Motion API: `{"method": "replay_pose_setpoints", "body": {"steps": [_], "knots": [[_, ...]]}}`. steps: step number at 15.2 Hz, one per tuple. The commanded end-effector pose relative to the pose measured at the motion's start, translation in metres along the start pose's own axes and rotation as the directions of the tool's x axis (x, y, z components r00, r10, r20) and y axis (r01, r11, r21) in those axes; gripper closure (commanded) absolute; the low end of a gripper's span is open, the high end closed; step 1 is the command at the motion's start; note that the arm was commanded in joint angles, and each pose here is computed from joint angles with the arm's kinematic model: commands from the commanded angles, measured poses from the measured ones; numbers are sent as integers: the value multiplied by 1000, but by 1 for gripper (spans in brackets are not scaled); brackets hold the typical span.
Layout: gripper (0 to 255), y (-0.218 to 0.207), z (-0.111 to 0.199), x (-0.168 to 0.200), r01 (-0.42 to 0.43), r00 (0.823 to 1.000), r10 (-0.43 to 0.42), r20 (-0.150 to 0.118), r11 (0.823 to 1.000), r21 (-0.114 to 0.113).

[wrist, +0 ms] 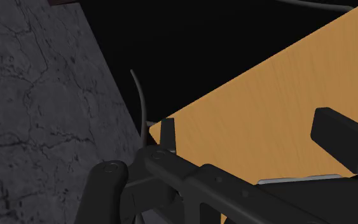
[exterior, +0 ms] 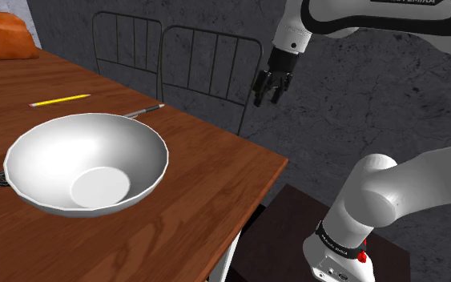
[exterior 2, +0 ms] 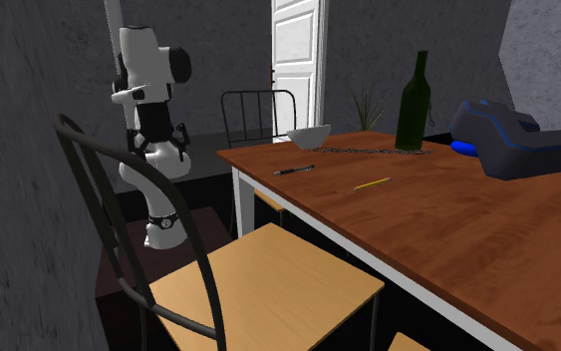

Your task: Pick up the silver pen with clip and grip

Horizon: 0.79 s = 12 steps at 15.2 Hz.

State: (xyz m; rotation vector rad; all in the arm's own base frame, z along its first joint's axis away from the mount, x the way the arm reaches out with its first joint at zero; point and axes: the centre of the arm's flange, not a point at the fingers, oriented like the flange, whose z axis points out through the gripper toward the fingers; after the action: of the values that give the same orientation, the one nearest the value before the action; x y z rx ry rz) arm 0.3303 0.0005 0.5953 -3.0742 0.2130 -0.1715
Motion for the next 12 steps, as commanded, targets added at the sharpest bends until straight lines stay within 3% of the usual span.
{"method": "replay_pose_setpoints", "body": {"steps": [1,3,6,9,12], "knots": [[0,0,0,0,0,1000,0,0,1000,0],[0,-26,0,-7,-90,996,90,-1,996,-4],[0,-66,-1,-12,-224,975,224,-2,974,-10],[0,-107,-1,-12,-354,935,354,-4,935,-15],[0,-147,-1,-6,-477,879,477,-7,878,-20]]}}
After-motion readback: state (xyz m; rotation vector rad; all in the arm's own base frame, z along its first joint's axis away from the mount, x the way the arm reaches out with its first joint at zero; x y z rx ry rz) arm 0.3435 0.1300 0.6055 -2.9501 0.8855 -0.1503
